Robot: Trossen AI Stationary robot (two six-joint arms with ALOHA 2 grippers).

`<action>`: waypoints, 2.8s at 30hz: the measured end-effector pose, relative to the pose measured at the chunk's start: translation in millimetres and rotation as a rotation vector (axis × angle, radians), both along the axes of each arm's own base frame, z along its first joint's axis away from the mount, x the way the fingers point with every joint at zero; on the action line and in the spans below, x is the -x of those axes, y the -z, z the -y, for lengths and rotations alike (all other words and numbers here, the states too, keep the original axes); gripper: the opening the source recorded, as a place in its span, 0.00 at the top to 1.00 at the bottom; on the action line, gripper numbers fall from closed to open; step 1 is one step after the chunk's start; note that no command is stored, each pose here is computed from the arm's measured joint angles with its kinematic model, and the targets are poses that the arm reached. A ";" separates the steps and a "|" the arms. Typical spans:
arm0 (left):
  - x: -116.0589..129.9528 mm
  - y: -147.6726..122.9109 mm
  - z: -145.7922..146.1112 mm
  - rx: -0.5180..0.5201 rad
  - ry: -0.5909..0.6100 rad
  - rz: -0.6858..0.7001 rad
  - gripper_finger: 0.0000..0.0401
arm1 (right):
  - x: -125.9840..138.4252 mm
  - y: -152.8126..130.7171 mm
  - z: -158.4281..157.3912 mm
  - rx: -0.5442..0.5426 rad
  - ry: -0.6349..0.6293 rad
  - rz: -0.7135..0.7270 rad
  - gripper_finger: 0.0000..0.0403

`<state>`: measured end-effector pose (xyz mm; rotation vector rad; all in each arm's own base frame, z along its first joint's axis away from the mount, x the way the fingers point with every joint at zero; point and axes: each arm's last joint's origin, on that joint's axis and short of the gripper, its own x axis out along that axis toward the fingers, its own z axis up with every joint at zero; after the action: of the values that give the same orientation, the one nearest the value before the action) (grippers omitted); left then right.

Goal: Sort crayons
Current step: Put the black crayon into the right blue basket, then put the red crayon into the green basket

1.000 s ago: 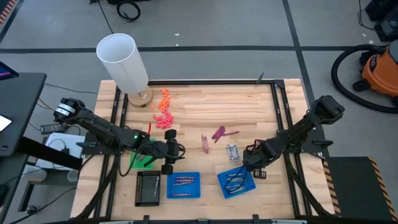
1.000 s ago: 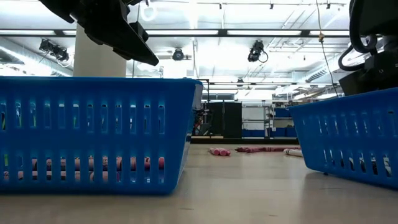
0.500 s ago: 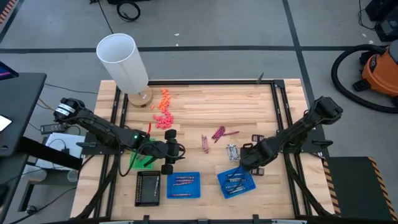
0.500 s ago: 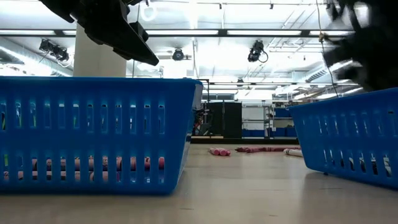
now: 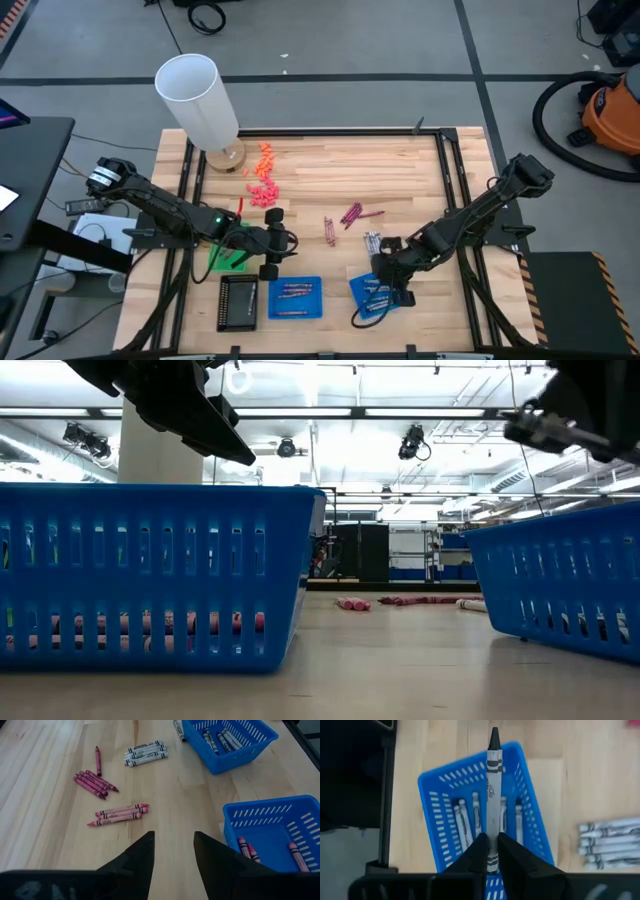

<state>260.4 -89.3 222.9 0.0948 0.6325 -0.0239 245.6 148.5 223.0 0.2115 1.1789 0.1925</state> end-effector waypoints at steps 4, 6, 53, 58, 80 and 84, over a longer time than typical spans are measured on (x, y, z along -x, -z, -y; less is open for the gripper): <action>0.0 0.0 0.0 0.000 0.001 0.000 0.63 | 6.8 16.7 3.9 -0.007 0.058 -0.060 0.85; 0.0 0.0 0.0 0.000 0.000 0.000 0.63 | 11.1 27.6 5.9 -0.020 0.077 -0.092 0.84; 5.4 7.5 -5.2 -0.006 -0.036 -0.099 0.63 | 18.0 98.5 180.0 0.328 0.165 -0.052 0.68; 4.7 6.8 -5.1 -0.001 -0.037 -0.089 0.63 | 18.2 99.1 179.3 0.313 0.178 -0.055 0.76; 3.5 5.5 -4.5 0.020 -0.048 -0.071 0.63 | 12.8 85.5 172.7 0.259 0.150 -0.104 0.90; 3.9 6.0 -4.7 0.022 -0.052 -0.077 0.63 | 7.4 74.0 171.0 0.239 0.144 -0.110 0.90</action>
<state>256.5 -84.6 216.9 0.0569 0.7108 0.0157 238.2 -22.5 149.0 0.0968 1.2794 -0.0873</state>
